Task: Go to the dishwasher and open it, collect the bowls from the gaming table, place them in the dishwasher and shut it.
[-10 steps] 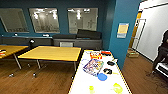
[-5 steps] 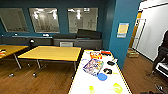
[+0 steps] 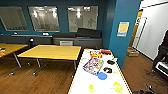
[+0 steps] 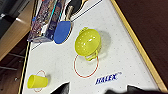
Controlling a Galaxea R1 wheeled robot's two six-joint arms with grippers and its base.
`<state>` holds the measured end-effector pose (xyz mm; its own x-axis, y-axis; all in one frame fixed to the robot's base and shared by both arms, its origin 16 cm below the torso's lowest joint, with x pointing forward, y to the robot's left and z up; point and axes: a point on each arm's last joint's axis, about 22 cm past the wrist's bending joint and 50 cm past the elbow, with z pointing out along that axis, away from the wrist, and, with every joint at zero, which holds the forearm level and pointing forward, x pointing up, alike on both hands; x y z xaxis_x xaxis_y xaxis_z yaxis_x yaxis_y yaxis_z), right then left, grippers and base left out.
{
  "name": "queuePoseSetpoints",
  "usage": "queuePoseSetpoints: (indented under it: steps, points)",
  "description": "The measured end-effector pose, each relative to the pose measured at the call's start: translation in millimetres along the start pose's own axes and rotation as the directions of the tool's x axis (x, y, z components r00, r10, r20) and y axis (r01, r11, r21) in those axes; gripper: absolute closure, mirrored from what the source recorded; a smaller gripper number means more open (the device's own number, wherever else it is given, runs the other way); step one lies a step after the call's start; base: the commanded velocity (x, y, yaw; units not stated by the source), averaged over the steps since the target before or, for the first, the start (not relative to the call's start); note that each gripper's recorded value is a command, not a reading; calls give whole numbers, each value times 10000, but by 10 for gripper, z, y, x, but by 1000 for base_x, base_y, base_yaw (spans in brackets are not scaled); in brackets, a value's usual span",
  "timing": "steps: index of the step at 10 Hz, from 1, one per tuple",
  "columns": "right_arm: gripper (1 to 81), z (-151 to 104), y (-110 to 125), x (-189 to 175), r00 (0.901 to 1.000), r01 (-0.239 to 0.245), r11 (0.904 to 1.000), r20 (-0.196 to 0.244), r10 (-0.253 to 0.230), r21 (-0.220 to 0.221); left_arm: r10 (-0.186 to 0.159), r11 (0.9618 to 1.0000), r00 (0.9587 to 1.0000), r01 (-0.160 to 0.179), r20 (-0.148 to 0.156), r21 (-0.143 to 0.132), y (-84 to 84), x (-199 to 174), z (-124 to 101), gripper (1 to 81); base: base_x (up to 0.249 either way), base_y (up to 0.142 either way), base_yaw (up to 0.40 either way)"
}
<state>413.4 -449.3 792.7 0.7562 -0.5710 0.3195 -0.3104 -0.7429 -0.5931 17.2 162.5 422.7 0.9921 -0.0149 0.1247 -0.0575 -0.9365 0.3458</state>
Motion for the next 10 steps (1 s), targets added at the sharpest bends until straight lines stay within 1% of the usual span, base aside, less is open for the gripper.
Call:
queuePoseSetpoints:
  steps: [1,2,4,5,6,7,8,10]
  points:
    - [10,110,71,-68,9996,-89,9998,251,93,-155,-94,10000,9997,95,232,-7,3,-90,4,10,0,0,0]
    - [10,197,186,-123,9986,-210,9990,474,228,-387,-213,9998,9982,214,555,-7,8,-236,-1,10,0,0,0]
    - [10,357,355,-187,9955,-365,9965,845,429,-758,-432,9991,9926,435,1135,-1,21,-488,-16,10,0,0,0]
    - [10,423,418,-197,9940,-423,9951,967,510,-897,-511,9987,9897,516,1334,-1,27,-557,-16,10,0,0,0]
    - [10,453,431,-199,9932,-435,9945,1036,534,-953,-536,9985,9889,542,1388,-2,29,-568,-14,10,0,0,0]
    - [10,455,360,-74,9949,-391,9957,889,466,-845,-547,9985,9889,553,1378,-5,28,-555,-6,10,0,0,0]
    - [10,432,344,12,9958,-383,9955,790,452,-866,-556,9984,9884,562,1411,-4,30,-571,-10,10,0,0,0]
    - [10,422,228,225,9981,-278,9967,533,319,-759,-554,9984,9887,560,1396,-3,29,-564,-9,10,0,0,0]
